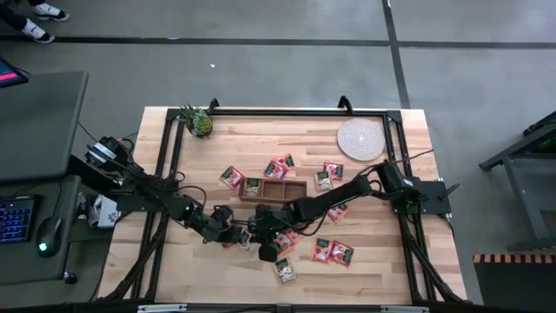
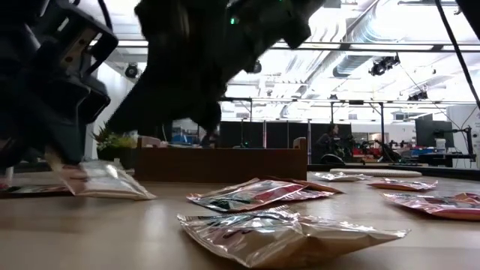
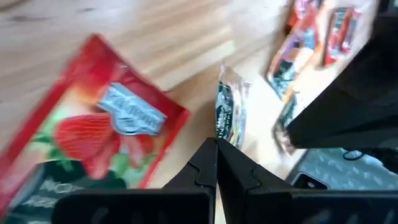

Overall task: Pick & Place Tea
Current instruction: Put the brown tea bag into the left section of the brown wooden organizer

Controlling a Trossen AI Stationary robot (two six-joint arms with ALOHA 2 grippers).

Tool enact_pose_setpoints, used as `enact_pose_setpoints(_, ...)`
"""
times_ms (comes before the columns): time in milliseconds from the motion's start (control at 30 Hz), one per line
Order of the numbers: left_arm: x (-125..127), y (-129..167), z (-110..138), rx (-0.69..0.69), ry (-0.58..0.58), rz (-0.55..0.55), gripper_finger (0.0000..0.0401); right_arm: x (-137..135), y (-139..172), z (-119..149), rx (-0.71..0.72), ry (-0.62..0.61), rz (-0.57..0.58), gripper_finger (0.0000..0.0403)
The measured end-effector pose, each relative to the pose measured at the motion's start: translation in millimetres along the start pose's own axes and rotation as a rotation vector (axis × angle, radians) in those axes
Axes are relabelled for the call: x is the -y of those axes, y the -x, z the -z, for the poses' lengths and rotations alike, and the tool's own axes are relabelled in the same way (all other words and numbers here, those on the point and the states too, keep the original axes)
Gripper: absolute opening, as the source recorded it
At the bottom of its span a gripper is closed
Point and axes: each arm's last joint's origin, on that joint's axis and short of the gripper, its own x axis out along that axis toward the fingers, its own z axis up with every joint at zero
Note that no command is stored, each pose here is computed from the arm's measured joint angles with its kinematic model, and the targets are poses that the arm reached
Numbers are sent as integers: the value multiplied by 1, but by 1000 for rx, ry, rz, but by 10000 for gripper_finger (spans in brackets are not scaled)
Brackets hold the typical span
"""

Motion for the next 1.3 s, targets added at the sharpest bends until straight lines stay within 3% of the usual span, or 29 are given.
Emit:
enact_pose_setpoints(200,12,0,2,14,-42,8,0,-10,30,-21,37,-1,-2,0)
enact_pose_setpoints(467,35,10,3,58,-155,-3,0,-29,105,-52,89,10,83,0)
enact_pose_setpoints(600,52,25,2,140,-277,6,0,-36,143,-63,117,32,94,0)
enact_pose_setpoints(733,61,48,-3,227,-444,-116,0,-39,166,-68,127,69,103,0)
enact_pose_setpoints(900,83,82,-14,281,-646,-232,0,-39,173,-66,107,57,127,0)
enact_pose_setpoints(1033,106,111,-25,302,-774,-242,0,-38,173,-63,74,17,133,0)
enact_pose_setpoints(1300,133,146,-47,283,-1117,-364,0,-38,172,-55,2,-152,128,0)
